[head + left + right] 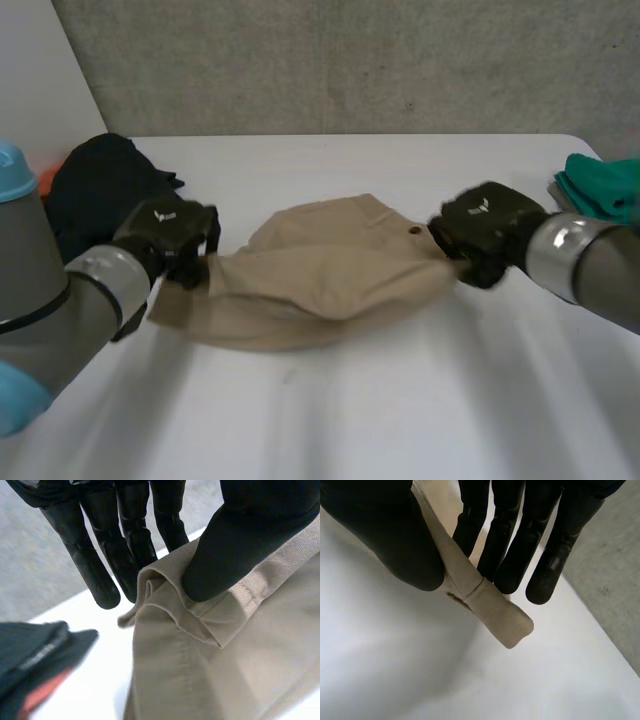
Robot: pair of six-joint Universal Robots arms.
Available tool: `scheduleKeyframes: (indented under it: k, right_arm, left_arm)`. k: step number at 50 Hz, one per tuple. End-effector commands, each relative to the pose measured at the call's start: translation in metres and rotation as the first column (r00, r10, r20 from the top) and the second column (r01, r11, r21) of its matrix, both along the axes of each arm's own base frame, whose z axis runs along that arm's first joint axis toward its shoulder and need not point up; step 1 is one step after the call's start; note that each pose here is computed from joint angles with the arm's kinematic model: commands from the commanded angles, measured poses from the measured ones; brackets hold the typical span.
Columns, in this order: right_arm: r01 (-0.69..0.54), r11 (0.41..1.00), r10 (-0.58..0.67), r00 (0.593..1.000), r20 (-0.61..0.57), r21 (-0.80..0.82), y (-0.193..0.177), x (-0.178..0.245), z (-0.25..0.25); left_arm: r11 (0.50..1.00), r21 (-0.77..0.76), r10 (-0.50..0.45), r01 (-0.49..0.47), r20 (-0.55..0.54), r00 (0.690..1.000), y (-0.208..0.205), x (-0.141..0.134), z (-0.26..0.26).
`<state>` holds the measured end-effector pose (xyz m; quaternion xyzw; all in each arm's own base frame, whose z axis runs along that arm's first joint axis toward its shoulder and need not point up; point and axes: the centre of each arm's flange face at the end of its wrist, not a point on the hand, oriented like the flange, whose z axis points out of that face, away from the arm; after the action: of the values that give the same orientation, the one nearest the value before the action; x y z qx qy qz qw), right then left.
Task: Fold the laundry.
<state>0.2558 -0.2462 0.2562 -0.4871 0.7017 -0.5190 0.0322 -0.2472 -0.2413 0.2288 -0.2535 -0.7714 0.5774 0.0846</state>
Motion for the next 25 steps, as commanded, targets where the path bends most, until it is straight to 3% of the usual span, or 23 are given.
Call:
scheduleKeyframes:
  k: [1,5,9,12,16,19,20,21,23,24,25]
  right_arm:
    - [-0.025,0.998,0.037,0.973,-0.229,0.053,0.041,-0.021,0.006]
    - [-0.019,0.999,0.027,0.974,-0.224,0.037,0.027,-0.017,-0.012]
    - [0.043,0.999,-0.04,0.979,-0.201,0.011,-0.016,-0.004,-0.047]
    - [0.089,0.996,-0.094,0.978,-0.187,-0.032,-0.04,0.003,-0.051]
    - [0.147,0.975,-0.169,0.977,-0.129,-0.166,-0.078,0.017,-0.035]
    - [0.198,0.914,-0.2,0.979,0.031,-0.354,-0.108,0.029,0.007]
    - [0.237,0.86,-0.194,0.971,0.14,-0.452,-0.12,0.033,0.035]
    - [0.259,0.826,-0.185,0.964,0.193,-0.501,-0.125,0.034,0.049]
    - [0.31,0.743,-0.148,0.94,0.306,-0.594,-0.13,0.036,0.082]
    - [0.348,0.665,-0.107,0.92,0.376,-0.661,-0.129,0.035,0.109]
    - [0.373,0.617,-0.087,0.907,0.412,-0.693,-0.128,0.034,0.124]
  left_arm:
    - [0.993,0.084,-0.084,0.083,0.011,0.996,0.026,-0.004,0.0]
    - [0.995,0.056,-0.086,0.086,0.003,0.996,0.015,-0.009,-0.002]
    - [0.996,0.003,-0.093,0.093,0.035,0.995,-0.014,-0.021,-0.018]
    - [0.991,-0.081,-0.101,0.106,0.066,0.993,-0.039,-0.03,-0.021]
    - [0.948,-0.291,-0.106,0.127,0.086,0.991,-0.073,-0.048,0.007]
    - [0.861,-0.501,-0.069,0.085,0.05,0.996,-0.105,-0.057,0.044]
    - [0.828,-0.557,-0.058,0.065,0.03,0.998,-0.111,-0.059,0.057]
    - [0.746,-0.666,-0.038,0.009,-0.03,0.999,-0.121,-0.06,0.087]
    - [0.647,-0.76,-0.026,-0.054,-0.093,0.995,-0.127,-0.06,0.117]
    - [0.541,-0.832,-0.029,-0.118,-0.159,0.987,-0.128,-0.059,0.146]
    - [0.508,-0.851,-0.036,-0.136,-0.179,0.983,-0.127,-0.06,0.155]
